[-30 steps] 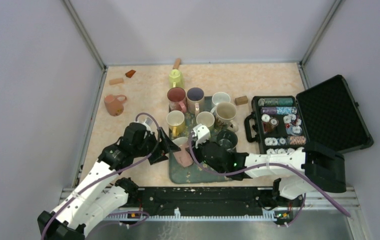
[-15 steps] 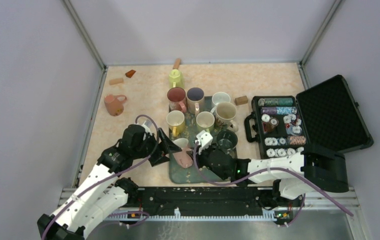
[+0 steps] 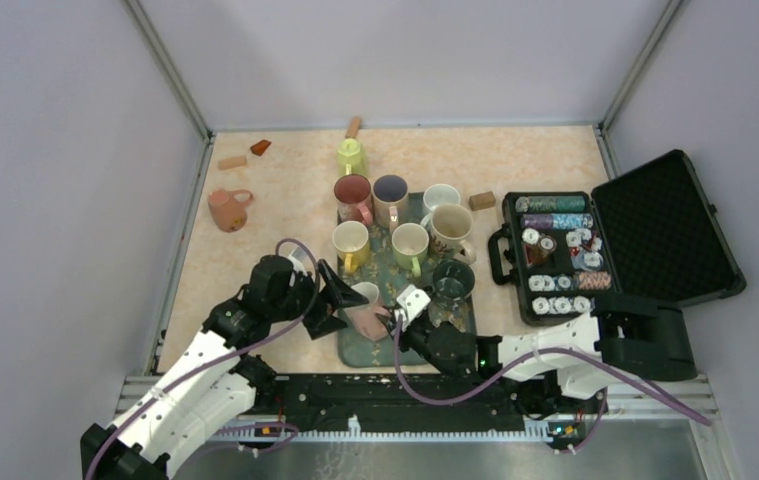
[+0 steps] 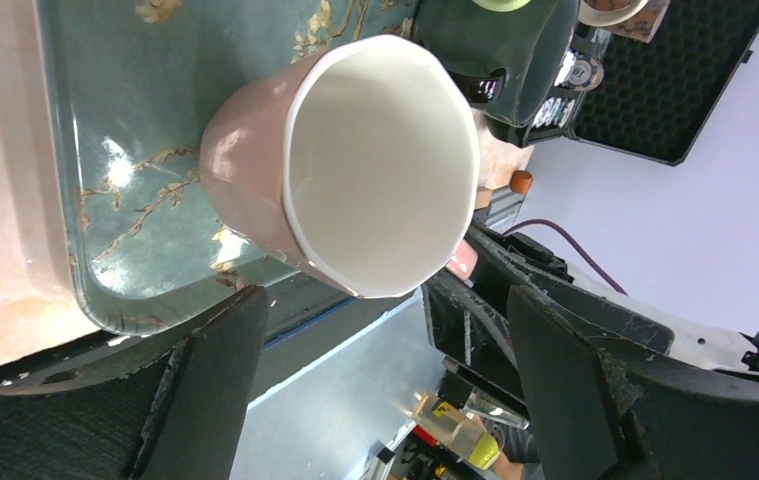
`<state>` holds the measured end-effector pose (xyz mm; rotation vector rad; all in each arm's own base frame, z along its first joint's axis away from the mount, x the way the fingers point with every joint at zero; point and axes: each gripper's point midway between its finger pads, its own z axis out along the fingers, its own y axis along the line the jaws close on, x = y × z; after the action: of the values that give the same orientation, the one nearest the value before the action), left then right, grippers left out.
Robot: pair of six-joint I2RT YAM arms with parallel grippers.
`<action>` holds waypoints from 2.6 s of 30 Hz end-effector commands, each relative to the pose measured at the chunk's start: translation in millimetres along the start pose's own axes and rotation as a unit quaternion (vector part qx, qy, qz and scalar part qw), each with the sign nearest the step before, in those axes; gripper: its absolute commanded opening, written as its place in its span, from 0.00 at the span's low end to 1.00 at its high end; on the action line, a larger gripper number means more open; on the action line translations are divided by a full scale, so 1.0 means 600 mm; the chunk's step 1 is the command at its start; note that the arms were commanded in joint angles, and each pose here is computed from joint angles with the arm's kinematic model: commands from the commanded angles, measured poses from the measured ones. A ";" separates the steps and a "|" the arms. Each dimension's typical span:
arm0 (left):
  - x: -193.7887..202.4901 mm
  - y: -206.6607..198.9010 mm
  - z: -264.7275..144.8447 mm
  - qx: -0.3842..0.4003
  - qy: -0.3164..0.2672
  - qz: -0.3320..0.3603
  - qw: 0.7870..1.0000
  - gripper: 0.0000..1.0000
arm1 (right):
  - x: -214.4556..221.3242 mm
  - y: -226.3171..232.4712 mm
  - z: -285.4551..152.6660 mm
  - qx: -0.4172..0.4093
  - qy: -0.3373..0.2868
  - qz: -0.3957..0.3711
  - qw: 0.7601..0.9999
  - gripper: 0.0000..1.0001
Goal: Turn the mug right side up
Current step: Place the cup on the tray.
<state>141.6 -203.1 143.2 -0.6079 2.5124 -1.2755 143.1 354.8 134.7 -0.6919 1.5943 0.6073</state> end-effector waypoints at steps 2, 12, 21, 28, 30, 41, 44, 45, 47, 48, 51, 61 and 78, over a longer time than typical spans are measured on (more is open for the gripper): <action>-0.011 -0.032 -0.003 0.038 -0.013 0.007 0.999 0.96 | -0.014 0.003 -0.001 0.017 -0.033 0.011 0.999 0.00; -0.014 -0.032 0.008 0.034 -0.006 0.010 0.999 0.97 | 0.004 0.008 -0.009 0.031 -0.028 0.012 0.999 0.12; -0.014 -0.027 0.011 0.030 -0.006 0.006 1.000 0.97 | 0.013 0.019 -0.017 0.028 -0.022 0.008 0.999 0.24; -0.014 -0.028 0.013 0.028 -0.003 0.003 1.000 0.97 | 0.018 0.023 -0.021 0.025 -0.014 0.007 1.000 0.32; -0.014 -0.026 0.013 0.027 -0.002 0.003 1.000 0.97 | 0.021 0.023 -0.021 0.026 -0.011 0.005 1.000 0.32; -0.006 -0.018 0.019 0.028 0.010 -0.006 1.000 0.98 | 0.039 0.023 -0.022 0.029 0.023 -0.002 0.999 0.50; -0.004 -0.017 0.019 0.031 0.013 -0.010 0.999 0.98 | 0.042 0.031 -0.017 0.027 0.030 -0.002 0.999 0.55; -0.003 -0.017 0.019 0.034 0.013 -0.011 0.999 0.98 | 0.043 0.033 -0.014 0.028 0.032 -0.002 0.999 0.57; -0.002 -0.017 0.020 0.039 0.013 -0.013 0.999 0.98 | 0.046 0.037 -0.008 0.029 0.036 -0.004 0.999 0.61; -0.001 -0.016 0.021 0.042 0.014 -0.014 0.999 0.98 | 0.046 0.041 -0.005 0.029 0.038 -0.004 0.999 0.62; -0.002 -0.018 0.024 0.048 0.014 -0.015 0.999 0.98 | 0.045 0.046 0.005 0.034 0.039 -0.007 0.999 0.63; -0.021 -0.041 0.043 0.084 -0.001 -0.016 0.996 0.98 | 0.037 0.017 0.031 0.055 0.051 0.013 0.997 0.66; -0.071 -0.087 0.083 0.115 -0.034 0.031 0.992 0.98 | 0.017 -0.022 0.076 0.068 0.047 0.008 0.997 0.68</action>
<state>186.0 -235.9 121.8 -0.6173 2.4329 -1.4119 178.2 356.1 96.4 -0.6410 1.7562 0.3982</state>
